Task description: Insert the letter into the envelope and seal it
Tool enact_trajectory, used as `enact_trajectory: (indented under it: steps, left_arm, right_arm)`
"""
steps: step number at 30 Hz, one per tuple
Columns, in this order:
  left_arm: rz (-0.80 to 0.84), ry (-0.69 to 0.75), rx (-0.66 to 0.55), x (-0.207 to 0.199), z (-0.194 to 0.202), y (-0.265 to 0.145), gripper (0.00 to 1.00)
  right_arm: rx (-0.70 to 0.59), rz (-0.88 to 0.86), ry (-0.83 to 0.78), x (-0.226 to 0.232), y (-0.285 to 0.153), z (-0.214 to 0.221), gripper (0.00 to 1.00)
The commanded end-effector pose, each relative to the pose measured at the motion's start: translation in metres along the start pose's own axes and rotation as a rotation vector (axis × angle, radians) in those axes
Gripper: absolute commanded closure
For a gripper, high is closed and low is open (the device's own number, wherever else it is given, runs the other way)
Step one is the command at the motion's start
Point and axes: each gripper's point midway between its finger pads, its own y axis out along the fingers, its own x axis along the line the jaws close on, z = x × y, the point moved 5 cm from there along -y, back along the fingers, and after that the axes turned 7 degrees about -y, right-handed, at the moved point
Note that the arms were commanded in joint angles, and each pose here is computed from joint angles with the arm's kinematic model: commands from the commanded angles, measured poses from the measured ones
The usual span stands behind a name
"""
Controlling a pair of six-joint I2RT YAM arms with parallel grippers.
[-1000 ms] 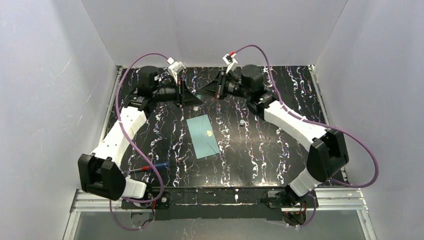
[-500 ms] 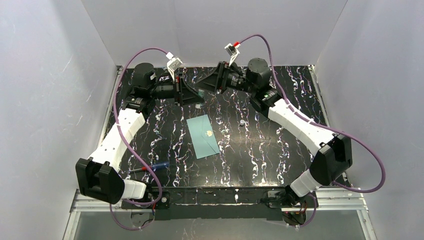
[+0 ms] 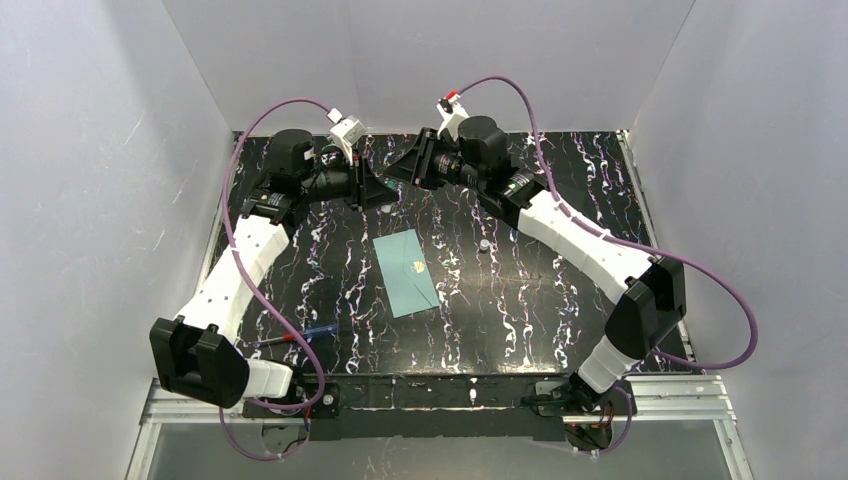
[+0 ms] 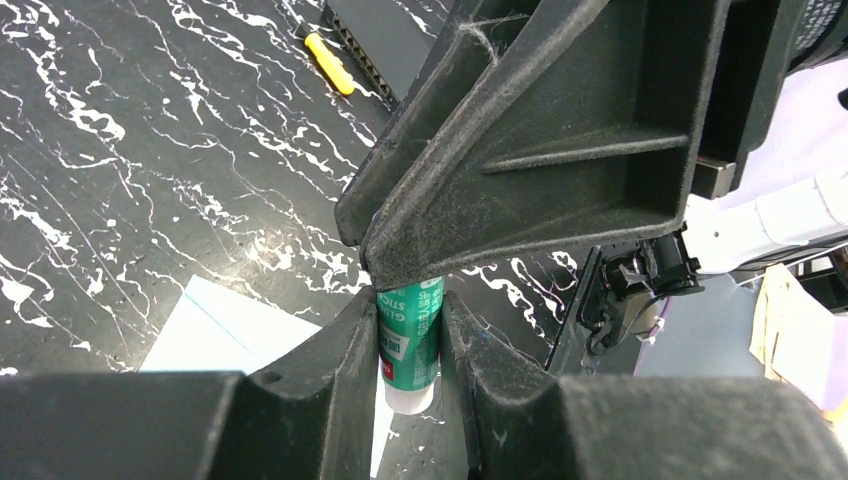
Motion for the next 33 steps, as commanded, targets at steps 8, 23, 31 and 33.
enact_trajectory:
  steps: [8,23,31,33]
  left_arm:
    - [0.023,0.023,-0.034,-0.019,-0.014,-0.011,1.00]
    - [0.488,-0.032,0.081,-0.072,-0.024,-0.018,1.00]
    - [0.373,-0.012,0.028,-0.062,-0.026,-0.014,1.00]
    - [0.329,-0.010,0.019,-0.057,-0.023,-0.013,1.00]
  right_arm:
    - [-0.032,-0.111,-0.066,0.029,-0.009,-0.020,0.96]
    - [0.096,-0.944,-0.386,0.080,-0.073,0.011,0.99]
    - [0.058,-0.809,-0.259,0.077,-0.054,-0.006,0.48]
    - [0.031,-0.543,-0.228,0.056,-0.037,-0.008,0.31]
